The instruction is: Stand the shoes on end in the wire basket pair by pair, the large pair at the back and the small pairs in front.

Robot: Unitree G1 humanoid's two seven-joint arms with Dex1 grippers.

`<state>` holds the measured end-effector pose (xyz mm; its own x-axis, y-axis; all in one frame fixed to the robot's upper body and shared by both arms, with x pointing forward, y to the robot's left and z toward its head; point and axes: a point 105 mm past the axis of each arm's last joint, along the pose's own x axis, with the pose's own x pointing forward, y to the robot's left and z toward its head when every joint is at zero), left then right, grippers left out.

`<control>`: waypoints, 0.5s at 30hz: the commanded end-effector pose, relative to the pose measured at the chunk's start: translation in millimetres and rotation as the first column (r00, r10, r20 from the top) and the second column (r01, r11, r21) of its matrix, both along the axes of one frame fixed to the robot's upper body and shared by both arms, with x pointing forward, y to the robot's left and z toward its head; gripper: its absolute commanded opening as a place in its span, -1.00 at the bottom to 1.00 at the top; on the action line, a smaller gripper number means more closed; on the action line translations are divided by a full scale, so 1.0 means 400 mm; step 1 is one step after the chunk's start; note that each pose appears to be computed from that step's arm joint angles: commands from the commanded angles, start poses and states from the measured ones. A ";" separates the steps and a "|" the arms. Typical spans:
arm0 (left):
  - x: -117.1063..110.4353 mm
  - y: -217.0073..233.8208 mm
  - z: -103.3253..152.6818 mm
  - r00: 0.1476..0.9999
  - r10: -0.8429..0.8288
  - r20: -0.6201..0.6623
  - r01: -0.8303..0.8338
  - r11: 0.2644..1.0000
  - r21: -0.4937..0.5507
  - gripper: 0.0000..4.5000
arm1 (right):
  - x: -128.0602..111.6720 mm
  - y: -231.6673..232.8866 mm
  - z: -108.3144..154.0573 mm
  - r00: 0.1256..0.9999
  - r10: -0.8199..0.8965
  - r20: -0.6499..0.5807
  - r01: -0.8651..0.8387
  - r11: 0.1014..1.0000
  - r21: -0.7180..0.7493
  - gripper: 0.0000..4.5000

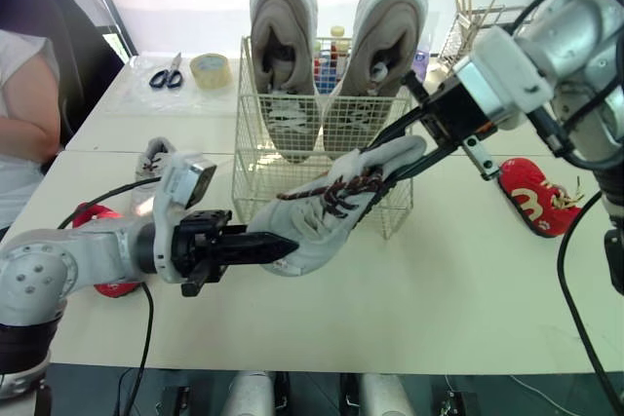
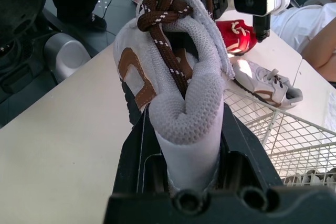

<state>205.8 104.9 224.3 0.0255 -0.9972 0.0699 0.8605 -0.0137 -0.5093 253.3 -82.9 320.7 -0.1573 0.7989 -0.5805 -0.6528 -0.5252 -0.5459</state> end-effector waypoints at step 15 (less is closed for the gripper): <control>0.036 0.060 0.123 0.946 0.321 0.035 -0.285 0.881 -0.379 -0.85 | 0.100 -0.196 0.114 0.665 -0.197 -0.720 0.682 0.553 0.479 0.47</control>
<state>223.9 128.5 254.2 0.3202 -0.8697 0.3757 0.8633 0.1046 -0.4937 314.8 -170.7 349.6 0.3325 0.9378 0.0999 -0.9346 0.3418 -0.0985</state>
